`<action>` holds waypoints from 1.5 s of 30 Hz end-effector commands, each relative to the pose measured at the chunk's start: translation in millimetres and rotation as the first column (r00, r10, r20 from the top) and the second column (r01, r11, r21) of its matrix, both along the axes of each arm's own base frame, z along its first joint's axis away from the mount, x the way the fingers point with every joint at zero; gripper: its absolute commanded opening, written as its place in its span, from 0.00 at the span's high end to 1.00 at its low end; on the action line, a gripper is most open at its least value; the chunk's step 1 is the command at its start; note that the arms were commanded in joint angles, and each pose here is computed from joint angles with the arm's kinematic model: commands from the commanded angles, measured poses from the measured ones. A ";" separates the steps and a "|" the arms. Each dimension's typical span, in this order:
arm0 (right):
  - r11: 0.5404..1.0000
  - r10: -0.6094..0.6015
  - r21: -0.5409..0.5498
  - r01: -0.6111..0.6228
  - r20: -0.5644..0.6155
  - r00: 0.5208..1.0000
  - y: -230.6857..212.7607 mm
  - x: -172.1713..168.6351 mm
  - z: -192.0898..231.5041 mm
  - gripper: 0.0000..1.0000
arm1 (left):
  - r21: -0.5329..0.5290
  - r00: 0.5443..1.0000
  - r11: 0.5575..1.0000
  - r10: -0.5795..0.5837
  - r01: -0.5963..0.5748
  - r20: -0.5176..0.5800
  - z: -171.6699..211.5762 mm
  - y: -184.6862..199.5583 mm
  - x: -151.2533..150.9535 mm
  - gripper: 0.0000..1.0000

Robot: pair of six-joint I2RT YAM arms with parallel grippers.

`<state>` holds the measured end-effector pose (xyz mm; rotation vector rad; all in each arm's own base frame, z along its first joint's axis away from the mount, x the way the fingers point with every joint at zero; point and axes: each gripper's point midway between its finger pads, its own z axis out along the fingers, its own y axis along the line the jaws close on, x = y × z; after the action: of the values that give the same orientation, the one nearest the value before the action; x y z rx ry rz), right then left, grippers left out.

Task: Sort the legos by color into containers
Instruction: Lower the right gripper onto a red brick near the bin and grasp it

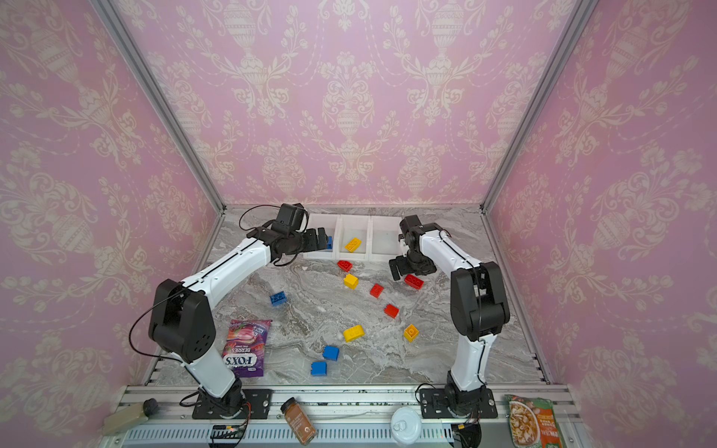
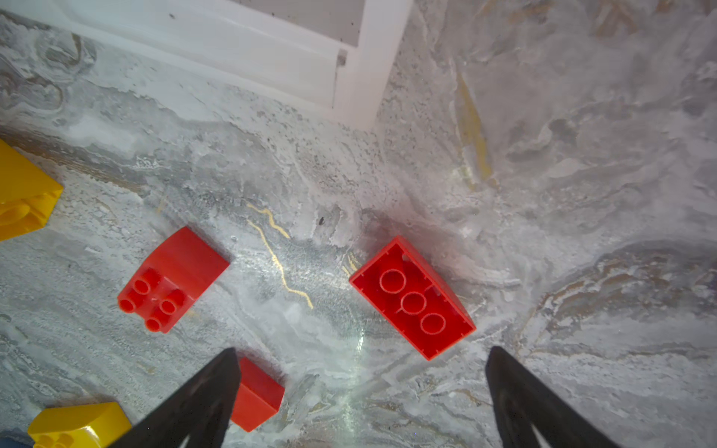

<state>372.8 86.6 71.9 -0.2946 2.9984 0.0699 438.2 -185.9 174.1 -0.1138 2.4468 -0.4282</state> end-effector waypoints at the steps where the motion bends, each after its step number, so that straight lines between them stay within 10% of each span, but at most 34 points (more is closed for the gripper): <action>1: 0.999 0.026 0.038 -0.026 0.000 1.000 -1.3 8.0 1.7 0.00 | -0.036 1.000 0.999 -0.009 0.010 0.016 6.7 -2.0 -7.1 0.01; 28: 0.996 0.052 0.075 -0.046 -0.092 0.994 -9.2 4.0 -42.3 0.01 | -0.049 1.000 0.999 -0.003 0.004 0.030 12.0 -0.4 -10.8 0.01; 45: 0.996 0.070 -0.061 -0.072 -0.039 0.997 -8.4 -9.1 -43.8 0.23 | -0.067 1.000 0.998 -0.002 0.004 0.023 9.1 -3.0 -11.0 0.01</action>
<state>361.3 84.0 22.3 -0.4279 3.0672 0.0969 432.4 -187.0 176.9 -0.1257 2.4240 -0.4707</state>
